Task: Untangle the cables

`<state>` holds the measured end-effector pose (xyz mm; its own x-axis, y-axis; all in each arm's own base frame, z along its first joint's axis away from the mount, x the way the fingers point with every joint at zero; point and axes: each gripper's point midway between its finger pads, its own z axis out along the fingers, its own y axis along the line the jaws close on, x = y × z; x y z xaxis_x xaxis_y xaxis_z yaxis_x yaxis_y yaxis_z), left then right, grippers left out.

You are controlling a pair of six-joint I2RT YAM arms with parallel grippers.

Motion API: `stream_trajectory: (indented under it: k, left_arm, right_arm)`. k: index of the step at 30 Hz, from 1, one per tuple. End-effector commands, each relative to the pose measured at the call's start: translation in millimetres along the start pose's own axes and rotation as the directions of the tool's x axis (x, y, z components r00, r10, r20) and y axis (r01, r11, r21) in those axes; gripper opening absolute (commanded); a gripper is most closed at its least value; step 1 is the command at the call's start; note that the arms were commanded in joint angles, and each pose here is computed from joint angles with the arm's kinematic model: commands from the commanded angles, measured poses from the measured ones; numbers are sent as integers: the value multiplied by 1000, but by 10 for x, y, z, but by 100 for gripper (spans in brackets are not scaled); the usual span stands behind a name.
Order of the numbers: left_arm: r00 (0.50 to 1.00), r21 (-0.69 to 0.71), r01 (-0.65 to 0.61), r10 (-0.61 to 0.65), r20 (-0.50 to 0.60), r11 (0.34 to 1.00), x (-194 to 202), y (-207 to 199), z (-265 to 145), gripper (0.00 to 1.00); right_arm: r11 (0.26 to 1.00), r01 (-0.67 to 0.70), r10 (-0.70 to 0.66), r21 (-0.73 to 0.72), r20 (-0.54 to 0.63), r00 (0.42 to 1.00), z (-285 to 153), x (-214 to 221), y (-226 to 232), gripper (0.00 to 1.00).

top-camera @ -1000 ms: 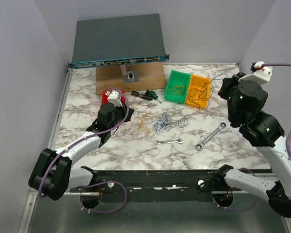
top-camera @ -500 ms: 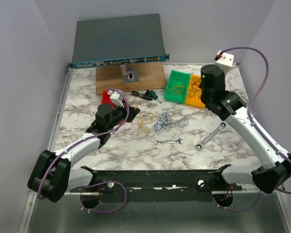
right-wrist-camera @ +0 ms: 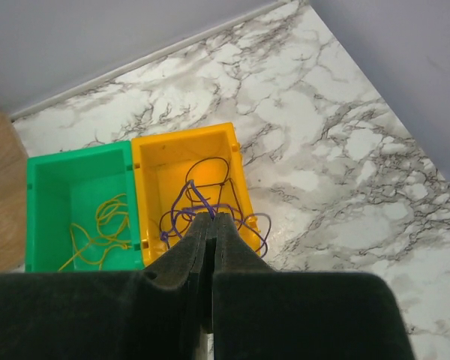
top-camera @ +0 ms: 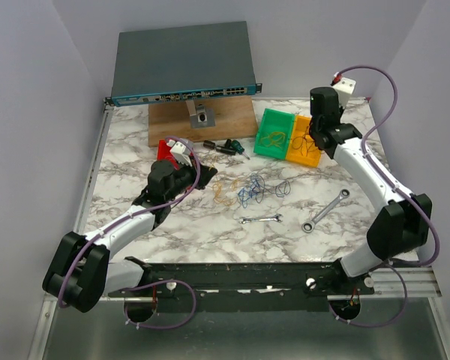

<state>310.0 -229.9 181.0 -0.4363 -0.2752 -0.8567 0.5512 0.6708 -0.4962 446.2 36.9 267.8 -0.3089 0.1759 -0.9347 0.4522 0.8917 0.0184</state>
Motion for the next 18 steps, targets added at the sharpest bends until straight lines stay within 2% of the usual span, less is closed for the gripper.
stream_trajectory:
  k: [1,8,14,18]
  left_arm:
    - [999,38,-26,25,20,999,-61,-95,-18,0]
    - [1000,42,-25,25,17,999,-48,-98,-11,0]
    - [999,39,-30,29,18,999,-58,-97,-13,0]
    - [999,38,-29,29,16,999,-49,-95,-9,0]
  right_arm:
    - [998,-60,59,-19,-29,998,294,179,61,1]
    - [998,-70,70,5,-116,991,660,559,120,1]
    - [994,-102,104,41,-34,994,600,291,25,1]
    - [992,-124,124,-8,2,992,450,-28,59,1]
